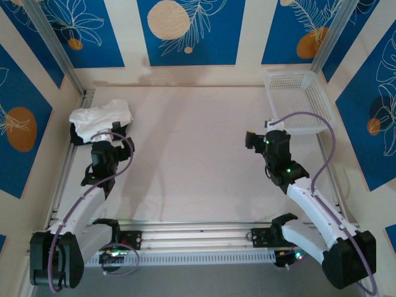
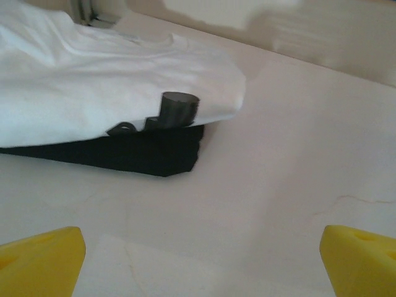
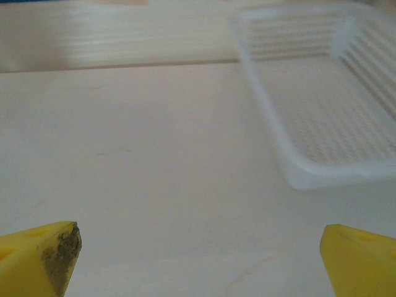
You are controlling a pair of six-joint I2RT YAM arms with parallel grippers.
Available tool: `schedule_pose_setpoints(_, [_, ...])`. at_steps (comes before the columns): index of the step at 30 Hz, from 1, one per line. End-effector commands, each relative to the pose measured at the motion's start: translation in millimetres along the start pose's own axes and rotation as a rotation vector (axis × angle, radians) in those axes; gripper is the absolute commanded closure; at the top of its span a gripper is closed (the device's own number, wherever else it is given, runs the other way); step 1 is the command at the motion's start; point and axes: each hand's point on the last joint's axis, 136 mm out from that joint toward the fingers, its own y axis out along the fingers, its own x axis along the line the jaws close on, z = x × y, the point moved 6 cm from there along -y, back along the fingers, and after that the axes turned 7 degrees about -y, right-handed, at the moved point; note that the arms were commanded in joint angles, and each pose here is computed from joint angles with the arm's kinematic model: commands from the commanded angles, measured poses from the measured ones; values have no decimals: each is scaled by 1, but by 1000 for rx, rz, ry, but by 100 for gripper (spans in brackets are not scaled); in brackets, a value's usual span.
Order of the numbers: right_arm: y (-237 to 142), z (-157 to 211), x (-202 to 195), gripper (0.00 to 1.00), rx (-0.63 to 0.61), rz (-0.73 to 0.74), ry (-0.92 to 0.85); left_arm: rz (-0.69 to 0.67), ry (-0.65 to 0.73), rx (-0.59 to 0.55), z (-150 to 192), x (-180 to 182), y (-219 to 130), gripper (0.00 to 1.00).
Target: Fold the inside-out t-shirt
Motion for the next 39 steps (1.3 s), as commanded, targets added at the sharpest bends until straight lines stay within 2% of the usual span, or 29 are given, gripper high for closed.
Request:
schedule_pose_setpoints(1, [18,19,-17,1,-31,54,39,-95,122,-69,-4,7,4,3])
schedule_pose_setpoints(5, [45,54,-23,1,32,35,104,-74,182,-76,10,7,15,1])
schedule_pose_setpoints(10, [67,75,-16,1,70,2,40,36,187,-119,25,-1,27,0])
schedule_pose_setpoints(12, [69,73,-14,1,70,-19,21,49,197,-100,29,-4,35,0])
schedule_pose_setpoints(17, [66,68,-15,1,-55,-63,30,32,249,-85,32,-5,48,0])
schedule_pose_setpoints(23, [74,63,-10,1,-108,-130,51,51,290,-164,35,-5,54,0])
schedule_pose_setpoints(27, [86,57,-9,1,-112,-135,2,70,309,-159,48,-6,72,1])
schedule_pose_setpoints(29, [92,63,-10,1,-124,-143,6,59,319,-64,50,-8,79,1])
schedule_pose_setpoints(32, [105,75,-11,1,-133,-144,15,64,312,-86,49,-7,78,0])
schedule_pose_setpoints(34, [112,76,-9,1,-50,-165,22,65,312,-93,48,-7,79,0])
schedule_pose_setpoints(39, [112,74,-11,1,-62,-189,28,64,314,-94,48,-7,78,0])
